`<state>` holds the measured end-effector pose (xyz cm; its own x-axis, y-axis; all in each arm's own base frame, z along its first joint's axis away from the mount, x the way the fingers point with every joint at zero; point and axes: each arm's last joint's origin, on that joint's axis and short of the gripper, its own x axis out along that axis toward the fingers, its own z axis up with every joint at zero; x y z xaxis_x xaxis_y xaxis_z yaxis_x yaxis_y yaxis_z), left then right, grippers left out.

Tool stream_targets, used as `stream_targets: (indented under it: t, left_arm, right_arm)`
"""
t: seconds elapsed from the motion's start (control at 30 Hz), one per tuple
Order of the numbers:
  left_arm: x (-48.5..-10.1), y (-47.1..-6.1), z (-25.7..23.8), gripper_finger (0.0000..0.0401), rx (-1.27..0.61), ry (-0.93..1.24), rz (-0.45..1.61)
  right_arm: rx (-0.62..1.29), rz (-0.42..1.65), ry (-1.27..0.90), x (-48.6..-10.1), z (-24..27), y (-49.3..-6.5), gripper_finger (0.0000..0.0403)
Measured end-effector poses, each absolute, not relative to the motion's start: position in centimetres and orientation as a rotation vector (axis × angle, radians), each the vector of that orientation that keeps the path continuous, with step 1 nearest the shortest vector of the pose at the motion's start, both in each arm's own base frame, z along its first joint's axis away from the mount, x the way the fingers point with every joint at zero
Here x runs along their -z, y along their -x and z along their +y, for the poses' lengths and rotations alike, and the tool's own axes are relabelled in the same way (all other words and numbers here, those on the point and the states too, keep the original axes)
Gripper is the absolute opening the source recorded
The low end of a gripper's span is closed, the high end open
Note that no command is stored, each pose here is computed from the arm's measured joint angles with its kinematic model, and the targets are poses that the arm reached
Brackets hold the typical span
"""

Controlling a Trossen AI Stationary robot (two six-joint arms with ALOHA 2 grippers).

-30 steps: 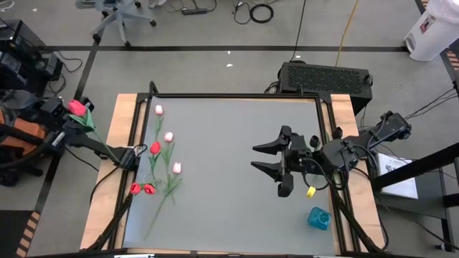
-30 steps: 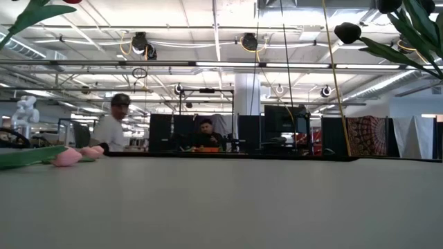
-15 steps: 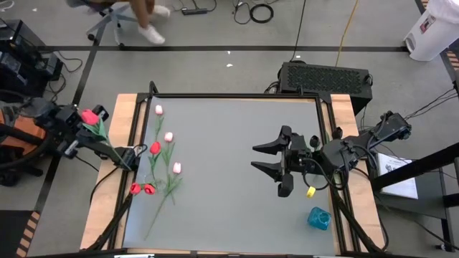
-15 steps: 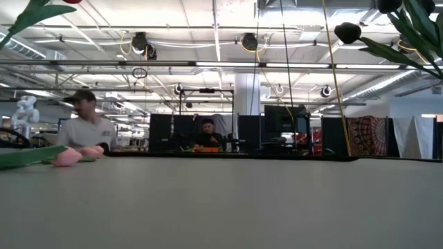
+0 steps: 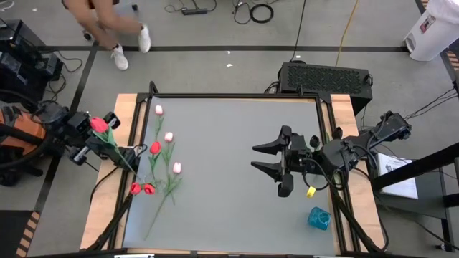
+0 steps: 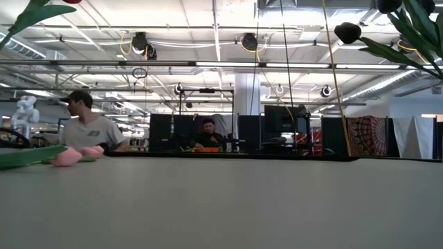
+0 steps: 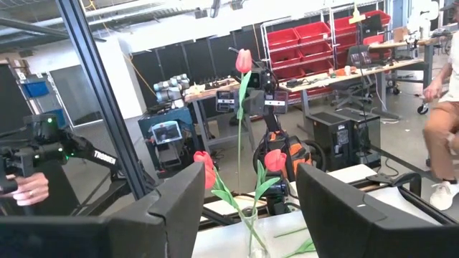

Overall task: Sort flowers into vase by color
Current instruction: Put the red tulip into the left transparent vase

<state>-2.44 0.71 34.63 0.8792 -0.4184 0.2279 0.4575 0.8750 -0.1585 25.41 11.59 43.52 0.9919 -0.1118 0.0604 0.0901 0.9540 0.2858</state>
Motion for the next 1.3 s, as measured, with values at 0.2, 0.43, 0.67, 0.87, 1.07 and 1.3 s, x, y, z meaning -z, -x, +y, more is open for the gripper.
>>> stream_targets:
  t: [0.2,0.43,0.67,0.87,1.07,1.3]
  left_arm:
    - [-33.8,1.4,0.3,0.0011,0.46,0.215,-0.175]
    - [-32.5,0.1,-0.2,0.0011,0.457,0.223,-0.126]
    - [-32.2,-0.2,-0.3,0.0011,0.453,0.195,-0.121]
    - [-32.3,-0.2,-0.2,0.0011,0.425,0.177,-0.131]
    - [-32.4,-0.2,-0.2,0.0011,0.409,0.178,-0.147]
    - [-31.7,-0.3,-0.2,0.0011,0.394,0.165,-0.073]
  right_arm:
    - [0.103,-0.076,-0.286,-43.5,11.6,-25.4,0.021]
    - [0.103,-0.076,-0.287,-43.5,11.6,-25.4,0.021]
    - [0.103,-0.076,-0.286,-43.5,11.6,-25.4,0.021]
    - [0.103,-0.076,-0.286,-43.5,11.6,-25.4,0.021]
    - [0.103,-0.076,-0.286,-43.5,11.6,-25.4,0.021]
    - [0.103,-0.076,-0.286,-43.5,11.6,-25.4,0.021]
